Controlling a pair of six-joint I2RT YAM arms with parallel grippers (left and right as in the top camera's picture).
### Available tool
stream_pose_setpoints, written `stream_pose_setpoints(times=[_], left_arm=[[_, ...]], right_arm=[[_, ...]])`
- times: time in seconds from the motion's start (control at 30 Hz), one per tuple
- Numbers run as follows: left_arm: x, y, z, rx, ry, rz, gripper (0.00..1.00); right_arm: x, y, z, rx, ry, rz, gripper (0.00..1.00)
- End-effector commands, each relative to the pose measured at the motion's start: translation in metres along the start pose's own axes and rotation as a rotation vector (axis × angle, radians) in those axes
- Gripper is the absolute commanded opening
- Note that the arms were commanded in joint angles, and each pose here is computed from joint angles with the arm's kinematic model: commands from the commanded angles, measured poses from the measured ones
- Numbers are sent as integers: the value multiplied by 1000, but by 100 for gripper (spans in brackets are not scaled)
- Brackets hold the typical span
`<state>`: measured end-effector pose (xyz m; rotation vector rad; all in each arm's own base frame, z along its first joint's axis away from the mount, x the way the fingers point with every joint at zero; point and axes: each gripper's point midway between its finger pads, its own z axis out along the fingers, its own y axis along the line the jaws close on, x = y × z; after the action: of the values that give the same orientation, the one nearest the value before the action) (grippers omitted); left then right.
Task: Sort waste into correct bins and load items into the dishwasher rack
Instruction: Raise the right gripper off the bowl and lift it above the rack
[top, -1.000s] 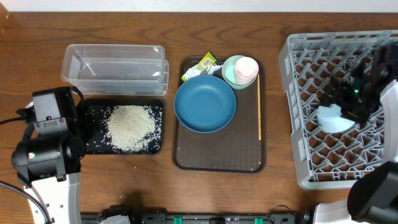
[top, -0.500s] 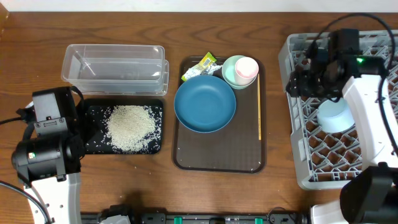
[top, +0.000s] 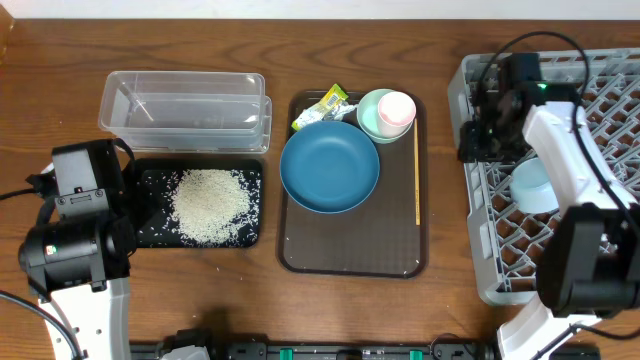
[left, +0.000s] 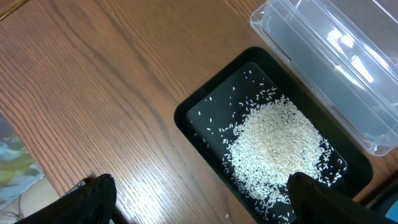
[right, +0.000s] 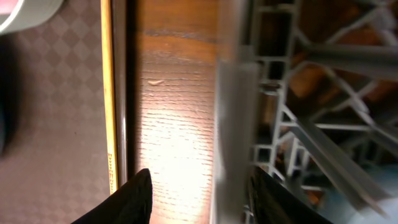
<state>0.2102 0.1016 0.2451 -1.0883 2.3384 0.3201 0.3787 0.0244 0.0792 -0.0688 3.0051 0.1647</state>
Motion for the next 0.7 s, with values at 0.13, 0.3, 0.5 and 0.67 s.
stream_pose_setpoints(times=[0.13, 0.3, 0.5, 0.67], left_arm=[[0, 2, 1, -11, 1, 1, 90], [0, 2, 1, -11, 1, 0, 90], [0, 2, 1, -11, 1, 1, 91], [0, 2, 1, -11, 1, 1, 91]], right_arm=[[-9, 6, 7, 33, -14, -31, 27], [-13, -4, 6, 90, -28, -19, 20], [-23, -5, 6, 97, -70, 36, 6], [-36, -5, 4, 92, -128, 128, 1]])
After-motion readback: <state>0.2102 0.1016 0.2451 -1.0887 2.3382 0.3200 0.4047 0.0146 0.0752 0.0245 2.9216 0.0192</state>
